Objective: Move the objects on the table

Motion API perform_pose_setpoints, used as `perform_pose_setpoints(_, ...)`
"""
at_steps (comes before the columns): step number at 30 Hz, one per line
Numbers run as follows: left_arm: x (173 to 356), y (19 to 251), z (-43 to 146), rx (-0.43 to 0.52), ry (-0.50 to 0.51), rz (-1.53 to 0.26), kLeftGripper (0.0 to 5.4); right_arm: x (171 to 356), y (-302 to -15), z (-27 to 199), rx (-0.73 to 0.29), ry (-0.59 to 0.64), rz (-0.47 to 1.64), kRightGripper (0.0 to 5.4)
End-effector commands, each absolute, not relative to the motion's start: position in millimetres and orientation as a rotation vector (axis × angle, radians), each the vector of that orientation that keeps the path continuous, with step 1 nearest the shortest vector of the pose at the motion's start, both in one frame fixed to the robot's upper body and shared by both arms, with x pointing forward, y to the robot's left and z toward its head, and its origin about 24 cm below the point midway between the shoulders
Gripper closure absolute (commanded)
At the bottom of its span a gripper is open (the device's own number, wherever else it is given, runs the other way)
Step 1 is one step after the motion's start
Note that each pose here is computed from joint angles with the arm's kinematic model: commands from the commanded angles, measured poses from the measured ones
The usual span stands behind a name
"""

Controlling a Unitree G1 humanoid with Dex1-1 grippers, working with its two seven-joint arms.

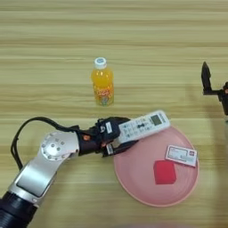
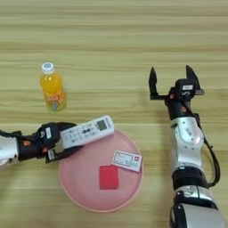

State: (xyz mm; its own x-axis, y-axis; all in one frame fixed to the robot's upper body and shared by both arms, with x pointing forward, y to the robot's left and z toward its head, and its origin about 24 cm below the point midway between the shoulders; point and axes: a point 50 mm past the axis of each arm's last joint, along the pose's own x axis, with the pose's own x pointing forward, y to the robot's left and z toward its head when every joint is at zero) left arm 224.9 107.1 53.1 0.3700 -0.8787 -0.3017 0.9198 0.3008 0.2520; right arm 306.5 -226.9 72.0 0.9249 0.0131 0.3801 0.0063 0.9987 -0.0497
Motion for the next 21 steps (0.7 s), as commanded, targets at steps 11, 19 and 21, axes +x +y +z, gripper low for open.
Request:
perform_pose_setpoints(11,232.7,101.3,45.5,0.497,0.147,-1.263,2.56,309.3,-220.0,76.6,-0.050,-0.412,0.010,0.00)
perform_pose_setpoints(19,230.6,102.9,47.0,0.518,0.099,-1.266,1.64,309.1,-218.7,76.0,-0.051,-0.411,0.010,0.00)
perform_pose_setpoints(21,228.1,102.5,50.6,0.504,0.068,-1.280,1.44,308.9,-218.7,75.8,-0.049,-0.411,0.009,0.00)
